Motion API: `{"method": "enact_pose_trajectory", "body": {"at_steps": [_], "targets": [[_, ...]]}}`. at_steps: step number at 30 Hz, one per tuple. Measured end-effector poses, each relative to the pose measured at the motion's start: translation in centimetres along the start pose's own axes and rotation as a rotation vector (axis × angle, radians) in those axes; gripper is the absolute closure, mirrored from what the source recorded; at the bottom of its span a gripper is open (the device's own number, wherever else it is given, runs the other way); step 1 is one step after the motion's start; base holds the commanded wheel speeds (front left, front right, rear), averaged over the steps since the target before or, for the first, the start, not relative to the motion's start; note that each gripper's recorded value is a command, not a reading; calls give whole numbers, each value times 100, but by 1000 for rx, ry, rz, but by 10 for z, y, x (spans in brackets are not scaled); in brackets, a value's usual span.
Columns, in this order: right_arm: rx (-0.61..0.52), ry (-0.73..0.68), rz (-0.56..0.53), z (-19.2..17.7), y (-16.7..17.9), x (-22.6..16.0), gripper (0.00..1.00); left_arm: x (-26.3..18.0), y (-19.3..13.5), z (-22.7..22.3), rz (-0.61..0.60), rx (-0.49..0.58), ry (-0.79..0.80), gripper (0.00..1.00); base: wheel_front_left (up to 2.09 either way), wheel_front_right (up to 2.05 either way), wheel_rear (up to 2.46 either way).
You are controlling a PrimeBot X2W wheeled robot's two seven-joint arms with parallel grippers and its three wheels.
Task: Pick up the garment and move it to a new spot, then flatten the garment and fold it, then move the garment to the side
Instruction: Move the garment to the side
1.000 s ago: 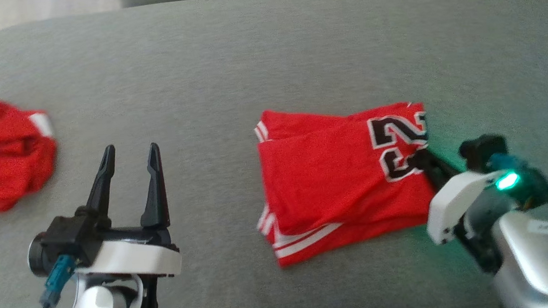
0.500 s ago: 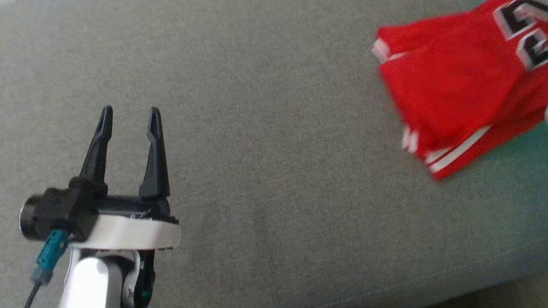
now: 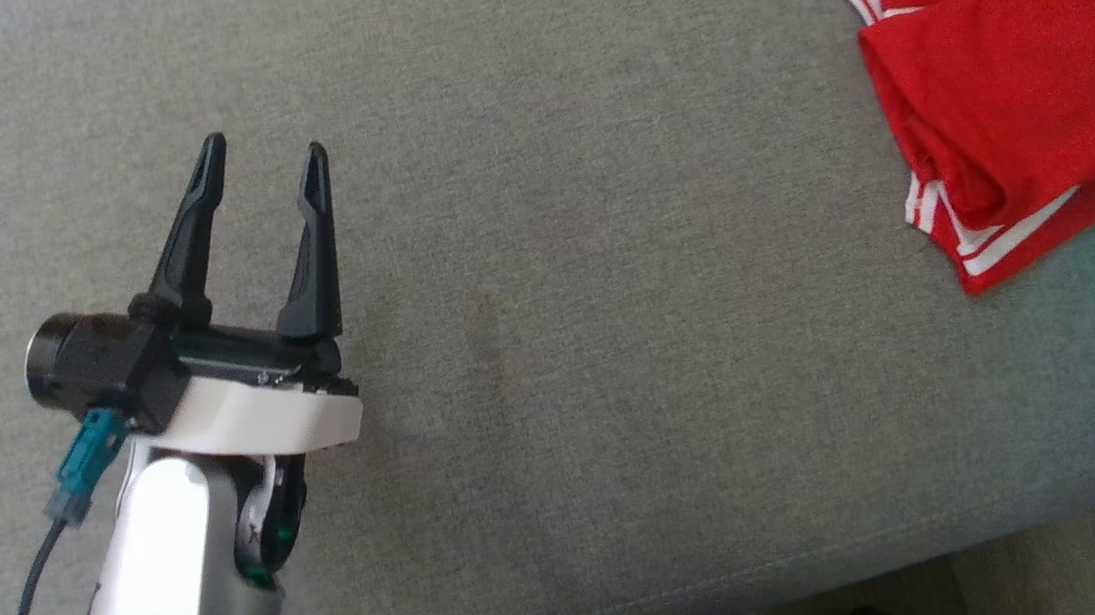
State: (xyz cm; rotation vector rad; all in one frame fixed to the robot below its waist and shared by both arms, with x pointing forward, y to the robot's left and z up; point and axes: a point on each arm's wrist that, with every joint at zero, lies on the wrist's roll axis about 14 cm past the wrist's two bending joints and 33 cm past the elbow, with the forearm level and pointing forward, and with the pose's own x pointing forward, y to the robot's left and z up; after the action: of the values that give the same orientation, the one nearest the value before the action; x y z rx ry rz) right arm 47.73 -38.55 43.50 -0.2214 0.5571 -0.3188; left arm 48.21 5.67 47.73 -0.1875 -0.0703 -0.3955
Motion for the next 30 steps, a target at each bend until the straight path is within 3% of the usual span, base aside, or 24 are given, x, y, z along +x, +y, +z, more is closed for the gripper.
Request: {"method": "enact_pose_trajectory", "body": {"at_steps": [1,2,3,4,10,17,25,30], "targets": [[0,16,-9,-5,-1,2,90,1,1,-2,0,0,2,0,0,0,0],[3,31,-13,-11,0,4,71,2,2,-4,2,-1,5,0,0,0,0],[5,36,-13,-14,2,6,44,2,2,-6,0,-3,8,0,0,0,0],[6,36,-9,-16,5,8,0,3,3,-7,-1,-2,9,0,0,0,0],[29,5,-25,-18,10,4,0,6,1,-8,-10,-1,12,0,0,0,0],[103,-175,-13,5,19,-28,0,0,-3,7,-9,13,-10,0,0,0,0],[185,-356,98,31,60,-81,0,-28,2,15,42,36,7,0,0,0,0],[213,-432,238,47,106,-111,0,-46,18,29,110,64,-9,0,0,0,0]]}}
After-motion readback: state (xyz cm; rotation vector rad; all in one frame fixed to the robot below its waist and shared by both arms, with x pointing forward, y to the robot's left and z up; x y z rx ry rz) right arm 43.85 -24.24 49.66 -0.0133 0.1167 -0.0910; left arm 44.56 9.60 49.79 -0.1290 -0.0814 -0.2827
